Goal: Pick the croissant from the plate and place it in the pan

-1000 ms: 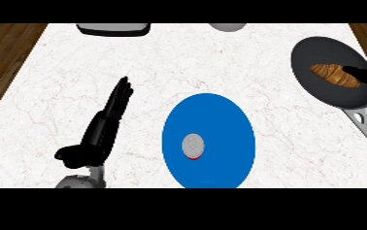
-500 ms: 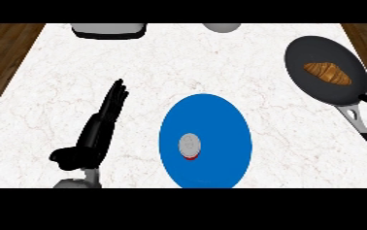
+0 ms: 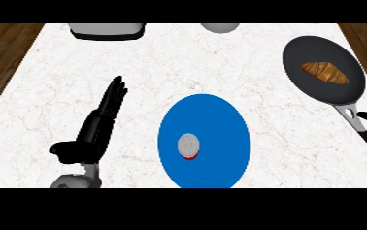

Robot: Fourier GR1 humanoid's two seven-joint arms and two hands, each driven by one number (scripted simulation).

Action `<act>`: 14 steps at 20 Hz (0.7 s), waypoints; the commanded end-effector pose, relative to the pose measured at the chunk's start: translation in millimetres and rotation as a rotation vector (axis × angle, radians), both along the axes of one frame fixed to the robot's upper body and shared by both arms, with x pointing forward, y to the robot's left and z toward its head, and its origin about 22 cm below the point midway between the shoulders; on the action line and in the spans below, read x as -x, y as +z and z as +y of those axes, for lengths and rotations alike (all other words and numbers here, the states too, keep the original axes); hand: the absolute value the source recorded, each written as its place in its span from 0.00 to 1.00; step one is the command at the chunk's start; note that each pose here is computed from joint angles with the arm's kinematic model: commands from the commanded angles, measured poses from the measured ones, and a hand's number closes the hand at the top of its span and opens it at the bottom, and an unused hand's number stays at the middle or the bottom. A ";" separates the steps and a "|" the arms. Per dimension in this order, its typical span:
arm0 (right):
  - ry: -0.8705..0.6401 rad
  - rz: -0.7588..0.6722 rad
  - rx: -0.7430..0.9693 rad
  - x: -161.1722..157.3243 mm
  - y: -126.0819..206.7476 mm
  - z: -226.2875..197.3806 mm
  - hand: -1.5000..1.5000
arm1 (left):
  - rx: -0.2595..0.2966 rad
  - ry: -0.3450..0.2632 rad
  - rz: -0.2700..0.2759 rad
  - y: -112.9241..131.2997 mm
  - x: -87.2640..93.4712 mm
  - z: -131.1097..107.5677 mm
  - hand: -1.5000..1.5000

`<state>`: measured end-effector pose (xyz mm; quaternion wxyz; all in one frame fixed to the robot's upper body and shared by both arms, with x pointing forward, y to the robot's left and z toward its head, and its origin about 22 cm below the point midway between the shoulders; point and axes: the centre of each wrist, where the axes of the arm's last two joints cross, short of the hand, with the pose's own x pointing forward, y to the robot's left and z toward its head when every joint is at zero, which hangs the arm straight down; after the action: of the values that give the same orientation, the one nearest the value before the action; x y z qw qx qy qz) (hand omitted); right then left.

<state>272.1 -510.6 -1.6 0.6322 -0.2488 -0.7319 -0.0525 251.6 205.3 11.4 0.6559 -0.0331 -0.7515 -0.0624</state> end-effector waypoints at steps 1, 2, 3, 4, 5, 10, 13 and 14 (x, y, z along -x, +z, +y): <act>0.025 0.026 0.000 10.2 -5.5 -3.9 0.00 | 0.000 -0.004 -0.005 15.2 5.5 -11.2 0.50; 0.028 0.015 0.016 21.6 -22.7 1.2 0.00 | -0.006 0.001 -0.008 -1.7 13.7 -3.8 0.50; 0.044 0.028 0.031 9.9 -11.6 1.6 0.00 | 0.008 0.021 0.004 7.4 2.3 -4.5 0.50; 0.043 0.030 0.024 16.6 -8.1 -5.7 0.00 | -0.020 0.016 -0.005 7.0 9.6 -1.1 0.50; 0.031 0.040 0.027 11.7 1.8 -9.1 0.00 | 0.004 -0.004 0.010 -2.4 12.7 -5.3 0.50; 0.003 0.044 0.067 10.7 -12.1 2.1 0.00 | -0.015 0.014 -0.016 1.3 6.7 9.2 0.50; -0.002 0.071 0.071 26.5 -19.8 -3.4 0.00 | -0.005 0.000 0.022 -4.3 22.9 -18.5 0.50; -0.011 0.089 0.071 20.4 -8.0 -9.4 0.00 | 0.001 -0.007 0.004 -16.5 1.4 -1.7 0.50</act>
<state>254.2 -515.8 -12.0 0.6459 -0.2687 -0.7142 -0.0227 243.8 198.6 7.7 0.6575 -0.0331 -0.7502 -0.0618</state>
